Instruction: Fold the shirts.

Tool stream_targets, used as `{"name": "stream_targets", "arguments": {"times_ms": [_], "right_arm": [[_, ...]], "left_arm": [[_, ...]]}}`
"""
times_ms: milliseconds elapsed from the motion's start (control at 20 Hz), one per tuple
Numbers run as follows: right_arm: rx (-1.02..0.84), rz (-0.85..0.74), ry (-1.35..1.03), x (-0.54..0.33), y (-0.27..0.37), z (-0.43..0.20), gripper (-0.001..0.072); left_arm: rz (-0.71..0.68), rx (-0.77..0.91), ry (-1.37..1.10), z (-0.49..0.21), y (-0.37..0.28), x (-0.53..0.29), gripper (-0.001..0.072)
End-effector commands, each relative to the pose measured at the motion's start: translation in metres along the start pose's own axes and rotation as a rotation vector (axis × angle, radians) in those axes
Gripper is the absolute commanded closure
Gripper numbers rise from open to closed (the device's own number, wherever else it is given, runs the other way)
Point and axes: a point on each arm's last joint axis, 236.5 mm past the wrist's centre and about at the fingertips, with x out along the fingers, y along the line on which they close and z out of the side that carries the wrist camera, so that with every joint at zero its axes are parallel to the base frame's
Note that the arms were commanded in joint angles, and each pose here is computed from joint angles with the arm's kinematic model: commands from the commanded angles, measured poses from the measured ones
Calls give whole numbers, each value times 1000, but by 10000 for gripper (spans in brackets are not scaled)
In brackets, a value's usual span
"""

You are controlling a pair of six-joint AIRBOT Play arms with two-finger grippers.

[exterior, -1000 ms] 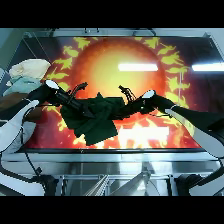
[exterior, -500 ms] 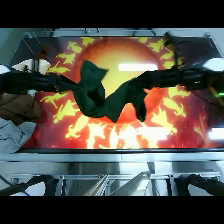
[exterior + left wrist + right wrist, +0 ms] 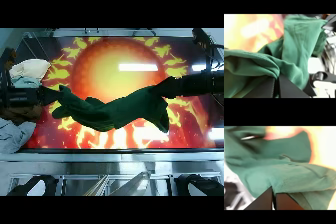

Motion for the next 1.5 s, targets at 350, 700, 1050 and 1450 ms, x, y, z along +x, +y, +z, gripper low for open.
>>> {"name": "stream_targets", "arguments": {"times_ms": [350, 700, 1050, 1450], "right_arm": [[256, -279, -84, 30, -110, -6, 690], [383, -348, -195, 56, -177, 14, 208], [467, -525, 39, -7, -250, -63, 190], [527, -246, 83, 70, -278, -87, 190]], "left_arm": [[171, -52, -136, -19, 69, -8, 687], [90, -170, 55, -20, 131, 61, 340], [226, -362, 279, -33, 183, 18, -8], [321, -669, 443, -160, 200, 12, -7]]}}
